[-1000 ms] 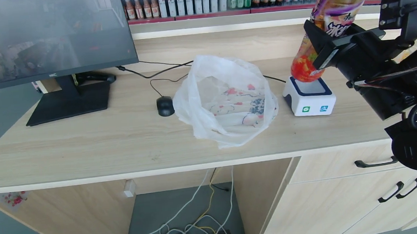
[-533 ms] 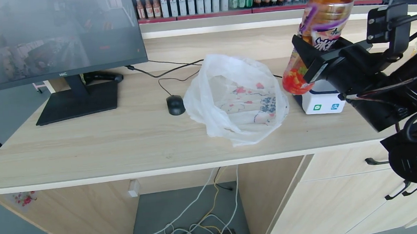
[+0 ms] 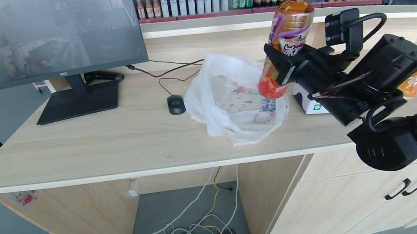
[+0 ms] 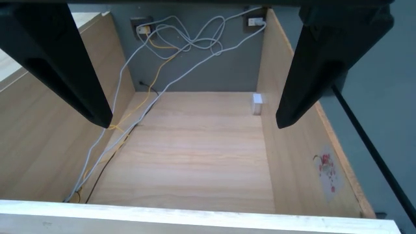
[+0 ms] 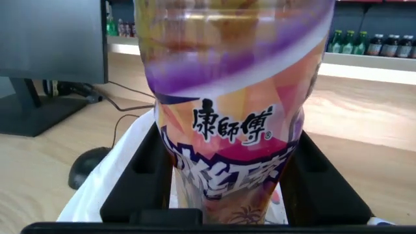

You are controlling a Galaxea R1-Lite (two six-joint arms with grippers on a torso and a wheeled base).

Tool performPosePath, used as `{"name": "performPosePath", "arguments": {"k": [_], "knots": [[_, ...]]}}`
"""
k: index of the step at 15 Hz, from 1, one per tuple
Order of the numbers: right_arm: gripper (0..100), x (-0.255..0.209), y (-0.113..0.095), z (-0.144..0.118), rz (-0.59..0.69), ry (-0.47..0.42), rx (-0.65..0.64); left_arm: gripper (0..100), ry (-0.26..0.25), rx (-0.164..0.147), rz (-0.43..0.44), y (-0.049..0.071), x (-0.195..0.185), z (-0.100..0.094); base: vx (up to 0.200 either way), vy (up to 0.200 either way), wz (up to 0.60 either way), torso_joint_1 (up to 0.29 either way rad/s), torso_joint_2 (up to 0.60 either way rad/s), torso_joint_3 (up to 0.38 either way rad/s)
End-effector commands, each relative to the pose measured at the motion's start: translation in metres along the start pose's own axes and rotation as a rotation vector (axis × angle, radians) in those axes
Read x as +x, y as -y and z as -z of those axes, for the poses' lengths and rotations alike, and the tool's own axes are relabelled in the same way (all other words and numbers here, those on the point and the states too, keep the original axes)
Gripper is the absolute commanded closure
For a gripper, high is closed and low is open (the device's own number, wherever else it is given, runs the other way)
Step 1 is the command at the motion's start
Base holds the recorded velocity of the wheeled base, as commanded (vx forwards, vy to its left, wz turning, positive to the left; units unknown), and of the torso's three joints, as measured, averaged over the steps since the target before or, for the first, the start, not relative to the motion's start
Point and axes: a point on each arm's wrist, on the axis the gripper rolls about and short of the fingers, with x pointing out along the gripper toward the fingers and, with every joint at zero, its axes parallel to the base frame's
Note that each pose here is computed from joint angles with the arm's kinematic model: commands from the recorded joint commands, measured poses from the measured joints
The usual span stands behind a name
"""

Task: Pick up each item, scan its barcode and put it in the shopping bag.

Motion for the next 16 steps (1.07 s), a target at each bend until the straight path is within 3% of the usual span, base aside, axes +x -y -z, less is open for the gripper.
{"name": "performPosePath", "arguments": {"k": [1,6,16], "knots": [[100,0.022,-0.003,0.012,-0.014,-0.051,0.006,0,0.0,0.0,0.0,0.0,0.0,0.0,0.0,0.0,0.0,0.0,0.0,0.0],[100,0.062,-0.004,0.031,-0.061,-0.082,0.006,0,0.0,0.0,0.0,0.0,0.0,0.0,0.0,0.0,0.0,0.0,0.0,0.0],[100,0.111,-0.001,0.04,-0.058,-0.045,0.001,0,-0.001,0.0,0.0,0.0,0.0,0.0,0.0,0.0,0.0,0.0,0.0,0.0]]}}
